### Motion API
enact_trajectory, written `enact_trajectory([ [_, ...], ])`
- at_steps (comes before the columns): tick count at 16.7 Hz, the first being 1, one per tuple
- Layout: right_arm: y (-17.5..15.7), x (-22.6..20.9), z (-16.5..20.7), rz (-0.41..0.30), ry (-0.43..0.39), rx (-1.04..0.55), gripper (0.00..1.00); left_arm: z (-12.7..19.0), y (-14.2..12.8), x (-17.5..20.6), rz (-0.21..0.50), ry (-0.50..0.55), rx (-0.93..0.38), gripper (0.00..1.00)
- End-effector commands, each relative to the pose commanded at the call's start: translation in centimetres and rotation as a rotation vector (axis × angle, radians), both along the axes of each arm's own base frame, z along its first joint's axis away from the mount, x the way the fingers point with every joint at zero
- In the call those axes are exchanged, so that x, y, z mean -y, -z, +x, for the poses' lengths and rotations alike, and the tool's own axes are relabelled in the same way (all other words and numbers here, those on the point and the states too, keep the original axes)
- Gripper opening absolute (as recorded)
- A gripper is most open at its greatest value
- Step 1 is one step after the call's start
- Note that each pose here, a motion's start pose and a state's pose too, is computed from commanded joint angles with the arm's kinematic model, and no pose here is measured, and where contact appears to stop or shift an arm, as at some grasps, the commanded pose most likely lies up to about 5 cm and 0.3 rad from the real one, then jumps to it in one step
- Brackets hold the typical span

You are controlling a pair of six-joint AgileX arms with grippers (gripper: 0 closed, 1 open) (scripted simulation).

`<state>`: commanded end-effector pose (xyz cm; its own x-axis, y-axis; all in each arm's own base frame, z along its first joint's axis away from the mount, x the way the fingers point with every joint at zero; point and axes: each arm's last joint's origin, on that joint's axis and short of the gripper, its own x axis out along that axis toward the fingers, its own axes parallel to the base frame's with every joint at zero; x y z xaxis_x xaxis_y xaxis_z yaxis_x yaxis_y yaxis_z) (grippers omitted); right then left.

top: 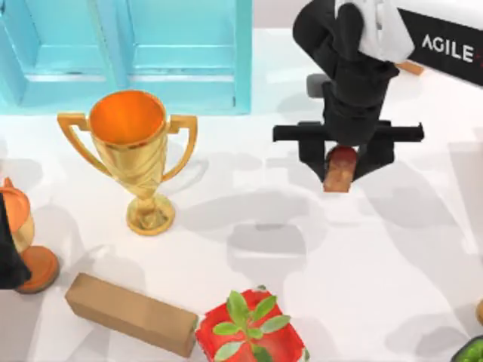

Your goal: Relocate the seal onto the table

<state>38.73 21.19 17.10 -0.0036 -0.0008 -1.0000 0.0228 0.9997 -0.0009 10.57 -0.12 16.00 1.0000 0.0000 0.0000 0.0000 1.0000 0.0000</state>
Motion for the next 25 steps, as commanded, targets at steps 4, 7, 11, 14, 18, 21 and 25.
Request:
enact_trajectory([
  [4, 2.5, -0.1, 0.1, 0.001, -0.003, 0.004, 0.00, 0.0, 0.0, 0.0, 0.000, 0.000, 0.000, 1.00],
  [7, 4.3, -0.2, 0.0, 0.000, -0.004, 0.005, 0.00, 0.0, 0.0, 0.0, 0.000, 0.000, 0.000, 1.00],
  [11, 4.3, -0.2, 0.0, 0.000, -0.004, 0.005, 0.08, 0.0, 0.0, 0.0, 0.000, 0.000, 0.000, 1.00],
  [14, 4.3, -0.2, 0.0, 0.000, -0.004, 0.005, 0.30, 0.0, 0.0, 0.0, 0.000, 0.000, 0.000, 1.00],
  [18, 4.3, -0.2, 0.0, 0.000, -0.004, 0.005, 0.60, 0.0, 0.0, 0.0, 0.000, 0.000, 0.000, 1.00],
  [21, 4.3, -0.2, 0.0, 0.000, -0.004, 0.005, 0.83, 0.0, 0.0, 0.0, 0.000, 0.000, 0.000, 1.00],
  [25, 4.3, -0.2, 0.0, 0.000, -0.004, 0.005, 1.00, 0.0, 0.0, 0.0, 0.000, 0.000, 0.000, 1.00],
])
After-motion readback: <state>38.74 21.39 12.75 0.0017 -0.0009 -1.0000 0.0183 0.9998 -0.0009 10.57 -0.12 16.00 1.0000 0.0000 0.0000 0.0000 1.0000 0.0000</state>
